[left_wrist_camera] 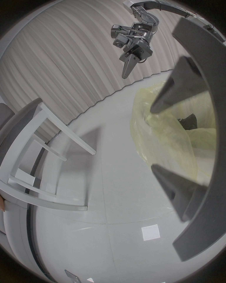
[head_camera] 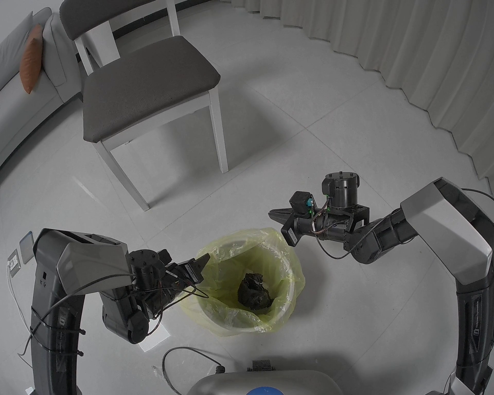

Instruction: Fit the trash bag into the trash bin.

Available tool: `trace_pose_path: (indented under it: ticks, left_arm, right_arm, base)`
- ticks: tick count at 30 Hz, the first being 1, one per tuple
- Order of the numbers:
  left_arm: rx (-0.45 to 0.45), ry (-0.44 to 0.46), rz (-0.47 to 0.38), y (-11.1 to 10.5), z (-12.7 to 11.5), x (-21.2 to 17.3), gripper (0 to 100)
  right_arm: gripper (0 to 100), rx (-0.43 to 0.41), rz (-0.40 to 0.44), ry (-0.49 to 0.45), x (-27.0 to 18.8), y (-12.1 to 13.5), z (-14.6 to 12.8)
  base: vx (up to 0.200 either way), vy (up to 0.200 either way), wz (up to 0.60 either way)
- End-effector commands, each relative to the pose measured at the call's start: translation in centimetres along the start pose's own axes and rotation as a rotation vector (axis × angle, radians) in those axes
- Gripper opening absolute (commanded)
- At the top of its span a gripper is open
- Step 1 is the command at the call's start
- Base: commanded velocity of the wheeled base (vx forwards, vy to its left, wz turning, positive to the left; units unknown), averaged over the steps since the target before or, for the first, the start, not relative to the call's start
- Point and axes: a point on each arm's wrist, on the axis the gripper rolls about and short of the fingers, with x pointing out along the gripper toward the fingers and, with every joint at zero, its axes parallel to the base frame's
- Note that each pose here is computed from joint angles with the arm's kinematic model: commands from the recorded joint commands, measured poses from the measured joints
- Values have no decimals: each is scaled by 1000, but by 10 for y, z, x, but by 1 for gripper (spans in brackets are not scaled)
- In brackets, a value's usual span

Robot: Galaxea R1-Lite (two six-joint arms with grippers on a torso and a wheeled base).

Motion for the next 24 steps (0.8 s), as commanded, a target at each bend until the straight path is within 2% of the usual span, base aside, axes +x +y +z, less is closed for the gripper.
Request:
trace_pose_path:
  ticks: [1, 11, 18, 24]
  left_arm:
    - [2, -21, -7, 0, 3, 0, 0]
    - [-3, -52, 1, 8, 7, 9, 0]
    - [-77, -110, -20, 12, 17, 23, 0]
    - [-83, -100, -13, 22, 3, 36, 0]
  right_arm:
    - [0, 1, 0, 0, 0, 0, -1]
    - [0, 4, -5, 5, 0, -3, -4]
    - [0, 5, -4, 6, 2, -2, -5]
    - [0, 12, 5, 25, 5, 0, -13]
  base:
    - [0, 0, 0]
    - [0, 0, 0]
    - [0, 0, 0]
    - [0, 0, 0]
